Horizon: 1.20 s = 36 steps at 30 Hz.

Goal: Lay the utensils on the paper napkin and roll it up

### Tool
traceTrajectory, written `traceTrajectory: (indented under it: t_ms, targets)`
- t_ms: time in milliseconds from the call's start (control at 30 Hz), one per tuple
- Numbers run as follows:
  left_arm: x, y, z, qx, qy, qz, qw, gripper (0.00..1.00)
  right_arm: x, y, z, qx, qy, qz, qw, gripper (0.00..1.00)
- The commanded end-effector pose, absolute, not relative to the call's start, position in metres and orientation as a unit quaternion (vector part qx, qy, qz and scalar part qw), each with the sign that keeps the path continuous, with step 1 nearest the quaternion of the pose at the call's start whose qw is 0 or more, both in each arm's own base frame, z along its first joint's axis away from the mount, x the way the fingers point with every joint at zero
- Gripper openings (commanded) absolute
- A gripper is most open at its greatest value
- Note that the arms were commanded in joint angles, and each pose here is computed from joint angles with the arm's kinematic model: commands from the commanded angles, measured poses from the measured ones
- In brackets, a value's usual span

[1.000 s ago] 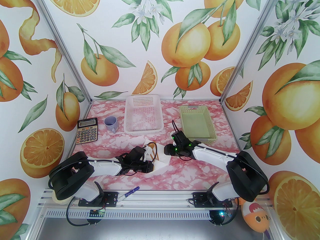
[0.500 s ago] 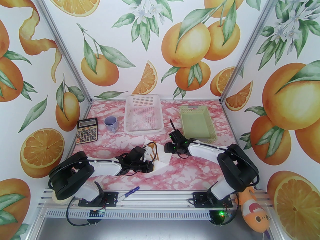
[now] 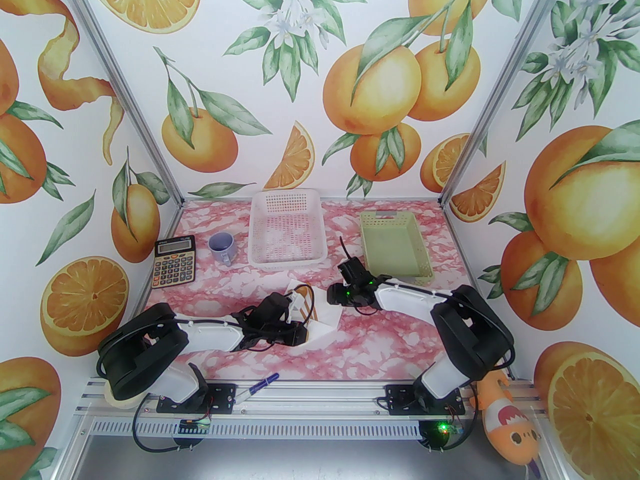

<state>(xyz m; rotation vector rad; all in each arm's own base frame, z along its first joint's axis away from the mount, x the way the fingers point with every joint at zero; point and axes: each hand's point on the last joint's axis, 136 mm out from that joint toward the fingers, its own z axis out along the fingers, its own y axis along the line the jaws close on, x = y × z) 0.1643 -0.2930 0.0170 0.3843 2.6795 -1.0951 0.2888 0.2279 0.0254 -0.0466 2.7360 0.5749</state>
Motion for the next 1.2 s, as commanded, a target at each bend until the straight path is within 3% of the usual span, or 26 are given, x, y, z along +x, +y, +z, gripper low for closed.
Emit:
traceTrajectory:
  t_ms: [0, 633, 1167]
  targets:
    - [0.163, -0.288, 0.013, 0.127, 0.916, -0.363, 0.110, 0.00, 0.279, 0.243, 0.028, -0.014, 0.955, 0.253, 0.153, 0.56]
    - [0.162, -0.288, 0.012, 0.127, 0.918, -0.360, 0.108, 0.00, 0.255, 0.255, 0.048, 0.018, 0.925, 0.354, 0.139, 0.56]
    - [0.162, -0.287, 0.011, 0.128, 0.919, -0.358, 0.107, 0.00, 0.280, 0.239, 0.065, 0.023, 0.913, 0.365, 0.180, 0.56]
